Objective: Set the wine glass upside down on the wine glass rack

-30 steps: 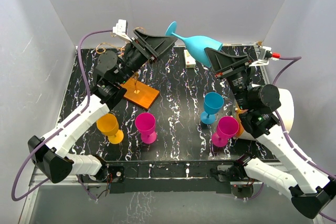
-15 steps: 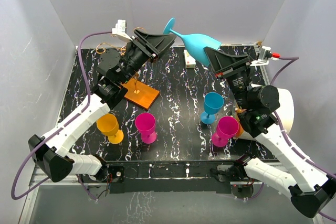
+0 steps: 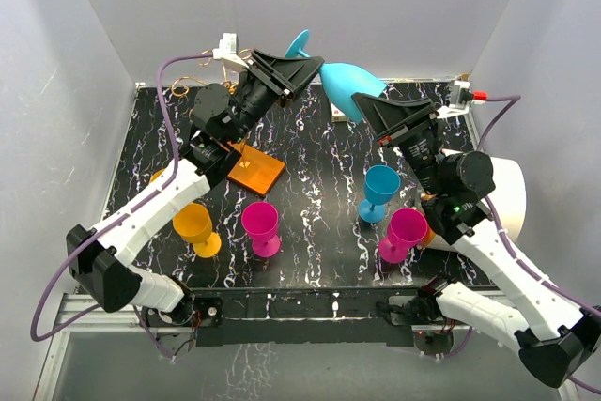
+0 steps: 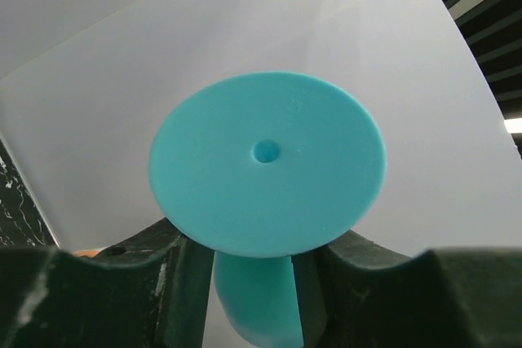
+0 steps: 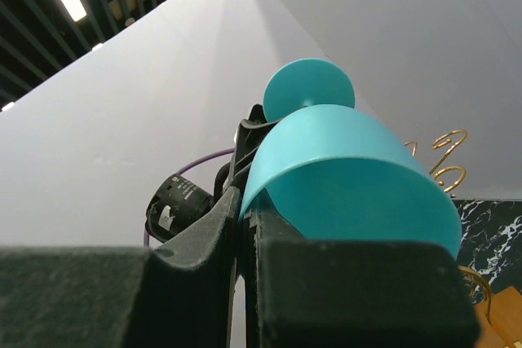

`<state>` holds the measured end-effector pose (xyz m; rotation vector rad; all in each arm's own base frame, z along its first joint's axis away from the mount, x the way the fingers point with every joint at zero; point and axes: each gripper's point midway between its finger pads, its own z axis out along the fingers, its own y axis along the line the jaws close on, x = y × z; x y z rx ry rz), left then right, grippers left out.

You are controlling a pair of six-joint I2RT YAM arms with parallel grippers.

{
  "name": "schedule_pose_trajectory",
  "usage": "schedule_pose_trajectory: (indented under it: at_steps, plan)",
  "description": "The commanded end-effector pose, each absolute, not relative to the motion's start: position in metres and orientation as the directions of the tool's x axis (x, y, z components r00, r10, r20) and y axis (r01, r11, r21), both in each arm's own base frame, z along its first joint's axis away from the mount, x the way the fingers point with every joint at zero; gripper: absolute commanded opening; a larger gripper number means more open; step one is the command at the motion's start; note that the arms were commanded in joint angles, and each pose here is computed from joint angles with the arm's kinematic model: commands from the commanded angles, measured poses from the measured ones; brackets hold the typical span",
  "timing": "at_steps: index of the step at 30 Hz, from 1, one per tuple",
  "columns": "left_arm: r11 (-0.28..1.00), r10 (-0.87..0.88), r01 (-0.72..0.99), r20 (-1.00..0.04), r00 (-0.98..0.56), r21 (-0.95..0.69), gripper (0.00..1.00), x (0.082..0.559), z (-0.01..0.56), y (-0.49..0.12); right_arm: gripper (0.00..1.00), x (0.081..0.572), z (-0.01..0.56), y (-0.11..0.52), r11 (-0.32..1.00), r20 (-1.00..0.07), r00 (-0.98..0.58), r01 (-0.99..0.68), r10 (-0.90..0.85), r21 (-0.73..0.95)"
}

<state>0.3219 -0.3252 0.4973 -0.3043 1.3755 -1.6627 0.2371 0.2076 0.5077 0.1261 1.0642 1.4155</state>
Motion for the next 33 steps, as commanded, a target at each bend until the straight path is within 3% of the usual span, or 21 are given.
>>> schedule_pose_trajectory:
  at_steps: [1, 12, 18, 23, 30, 33]
  plan:
    - [-0.005, -0.806, 0.553, -0.325, -0.495, -0.833, 0.32, 0.317, 0.534, -0.317, 0.00, 0.218, 0.513, 0.215, 0.167, -0.537, -0.241, -0.780, 0.809, 0.603]
    - [-0.030, -0.822, 0.594, -0.318, -0.473, -0.804, 0.00, 0.319, 0.538, -0.317, 0.00, 0.221, 0.479, 0.220, 0.214, -0.571, -0.312, -0.709, 0.759, 0.672]
    - [-0.026, -0.818, 0.615, -0.336, -0.466, -0.788, 0.00, 0.314, 0.538, -0.316, 0.00, 0.226, 0.470, 0.218, 0.244, -0.571, -0.323, -0.670, 0.755, 0.702]
    - [0.049, -0.819, 0.639, -0.397, -0.414, -0.768, 0.00, 0.309, 0.537, -0.308, 0.42, 0.235, 0.456, 0.212, 0.310, -0.569, -0.340, -0.578, 0.749, 0.755]
    - [0.368, -0.679, 0.765, -0.715, -0.168, -0.528, 0.00, 0.300, 0.534, -0.300, 0.64, 0.217, 0.435, 0.220, 0.416, -0.714, -0.394, -0.610, 0.579, 0.674]
    - [0.383, -0.592, 0.816, -0.793, -0.143, -0.433, 0.00, 0.289, 0.528, -0.309, 0.72, 0.205, 0.431, 0.215, 0.449, -0.739, -0.415, -0.602, 0.530, 0.660]
